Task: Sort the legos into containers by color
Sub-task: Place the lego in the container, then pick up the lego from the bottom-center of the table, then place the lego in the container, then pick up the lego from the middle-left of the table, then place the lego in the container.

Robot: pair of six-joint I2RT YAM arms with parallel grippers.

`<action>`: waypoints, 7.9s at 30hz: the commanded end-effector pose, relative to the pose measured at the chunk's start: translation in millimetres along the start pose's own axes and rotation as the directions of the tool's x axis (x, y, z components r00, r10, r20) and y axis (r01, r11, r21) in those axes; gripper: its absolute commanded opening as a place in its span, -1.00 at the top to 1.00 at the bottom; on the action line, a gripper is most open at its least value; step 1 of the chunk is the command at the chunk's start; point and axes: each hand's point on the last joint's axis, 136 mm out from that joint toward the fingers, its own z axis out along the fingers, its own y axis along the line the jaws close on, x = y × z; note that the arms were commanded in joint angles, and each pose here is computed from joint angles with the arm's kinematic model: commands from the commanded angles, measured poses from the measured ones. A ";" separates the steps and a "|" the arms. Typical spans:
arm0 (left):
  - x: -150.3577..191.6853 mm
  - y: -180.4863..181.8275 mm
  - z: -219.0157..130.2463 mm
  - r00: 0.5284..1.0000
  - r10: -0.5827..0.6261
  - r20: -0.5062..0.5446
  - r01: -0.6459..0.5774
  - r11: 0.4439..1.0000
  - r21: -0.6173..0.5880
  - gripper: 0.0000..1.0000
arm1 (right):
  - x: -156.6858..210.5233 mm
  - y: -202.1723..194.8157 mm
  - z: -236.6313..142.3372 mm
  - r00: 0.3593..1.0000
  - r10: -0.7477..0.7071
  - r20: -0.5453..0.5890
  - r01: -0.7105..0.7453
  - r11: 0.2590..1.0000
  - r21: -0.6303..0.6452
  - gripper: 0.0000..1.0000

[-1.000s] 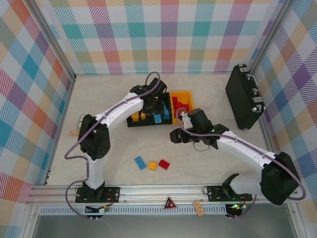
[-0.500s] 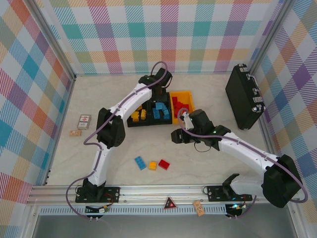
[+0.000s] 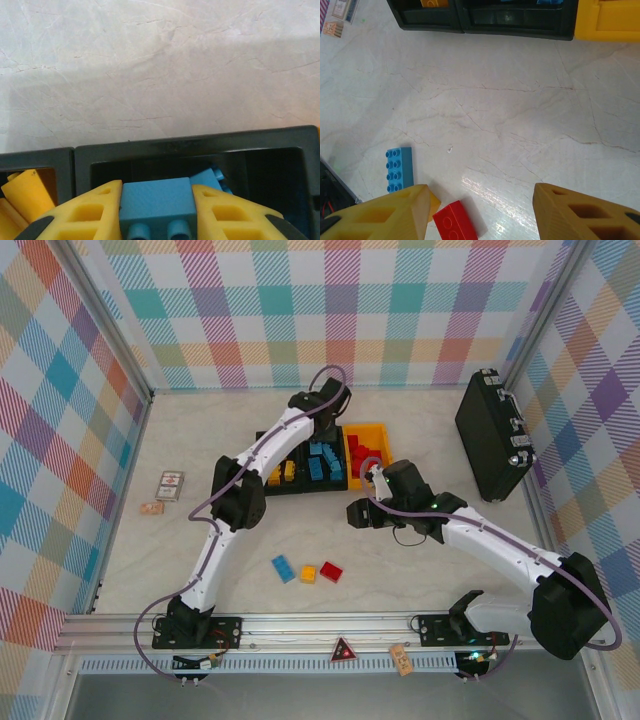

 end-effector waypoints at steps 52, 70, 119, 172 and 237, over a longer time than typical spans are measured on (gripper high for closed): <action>225.2 74.6 -128.2 0.929 -0.129 -0.347 0.255 0.902 0.348 -0.10 | 94.2 45.4 50.0 0.861 -0.426 -0.278 0.417 0.904 -0.093 -0.24; 268.3 103.4 -110.4 0.880 -0.204 -0.429 0.341 0.900 0.271 -0.14 | 139.9 24.8 84.0 0.763 -0.487 -0.426 0.543 0.840 0.011 -0.15; 179.1 -8.4 -124.1 0.941 -0.165 -0.294 0.308 0.777 0.550 -0.13 | -130.4 -115.6 27.9 0.991 0.130 0.000 -0.114 0.869 0.482 0.28; 286.7 76.7 -125.2 0.840 -0.251 -0.481 0.364 0.918 0.158 -0.25 | -74.3 -1.3 -1.2 0.998 -0.058 0.013 0.058 0.998 0.025 -0.09; 80.8 -11.9 -67.9 0.971 -0.109 -0.212 0.155 0.965 0.211 0.41 | -43.1 -12.2 -10.8 0.987 0.103 0.120 -0.104 0.994 0.010 -0.18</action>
